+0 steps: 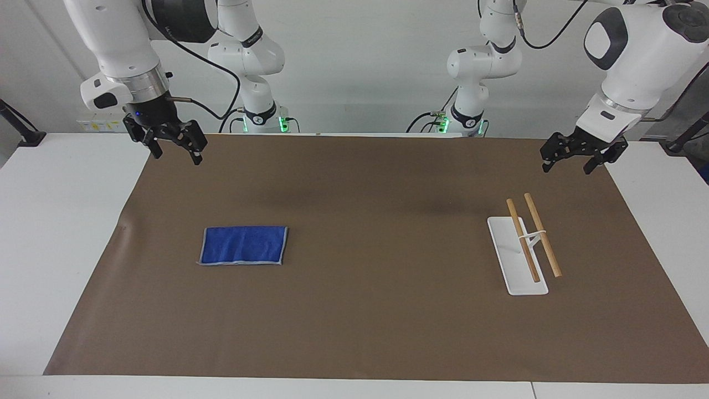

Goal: Right arm passes towel to left arm to hang
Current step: 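Reach the right gripper down to the blue towel and grasp it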

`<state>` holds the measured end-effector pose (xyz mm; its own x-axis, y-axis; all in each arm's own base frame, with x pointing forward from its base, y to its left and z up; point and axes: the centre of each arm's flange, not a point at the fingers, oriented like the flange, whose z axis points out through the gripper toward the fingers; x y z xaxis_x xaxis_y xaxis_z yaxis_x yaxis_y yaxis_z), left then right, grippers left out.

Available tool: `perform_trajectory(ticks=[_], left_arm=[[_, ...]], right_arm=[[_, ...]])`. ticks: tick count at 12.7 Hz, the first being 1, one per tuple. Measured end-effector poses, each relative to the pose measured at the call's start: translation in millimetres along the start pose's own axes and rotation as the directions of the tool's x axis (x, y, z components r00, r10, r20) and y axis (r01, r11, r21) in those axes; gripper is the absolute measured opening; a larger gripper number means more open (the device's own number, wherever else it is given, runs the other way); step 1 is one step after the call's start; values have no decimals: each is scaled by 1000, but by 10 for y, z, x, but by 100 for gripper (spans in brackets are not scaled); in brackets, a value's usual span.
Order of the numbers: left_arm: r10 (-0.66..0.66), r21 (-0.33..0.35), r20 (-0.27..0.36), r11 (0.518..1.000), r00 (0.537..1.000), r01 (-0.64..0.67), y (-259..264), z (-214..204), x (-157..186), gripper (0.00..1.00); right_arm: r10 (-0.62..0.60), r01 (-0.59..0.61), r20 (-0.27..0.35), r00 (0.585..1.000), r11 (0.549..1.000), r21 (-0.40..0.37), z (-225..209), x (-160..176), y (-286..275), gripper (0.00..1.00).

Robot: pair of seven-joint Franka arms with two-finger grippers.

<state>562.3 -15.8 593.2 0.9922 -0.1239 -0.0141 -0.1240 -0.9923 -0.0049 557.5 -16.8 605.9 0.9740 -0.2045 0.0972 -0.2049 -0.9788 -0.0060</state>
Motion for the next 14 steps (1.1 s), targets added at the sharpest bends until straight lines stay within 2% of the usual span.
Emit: perform_trajectory(ticks=[4,14], left_arm=[[0,0,0,1000,1000,0,0,0,0,100],[0,0,0,1000,1000,0,0,1,0,100]], right_arm=[[-1,1,-40,999,1000,7,515,54,-18,100],[-49,50,-55,997,999,3,2052,348,-161,100]])
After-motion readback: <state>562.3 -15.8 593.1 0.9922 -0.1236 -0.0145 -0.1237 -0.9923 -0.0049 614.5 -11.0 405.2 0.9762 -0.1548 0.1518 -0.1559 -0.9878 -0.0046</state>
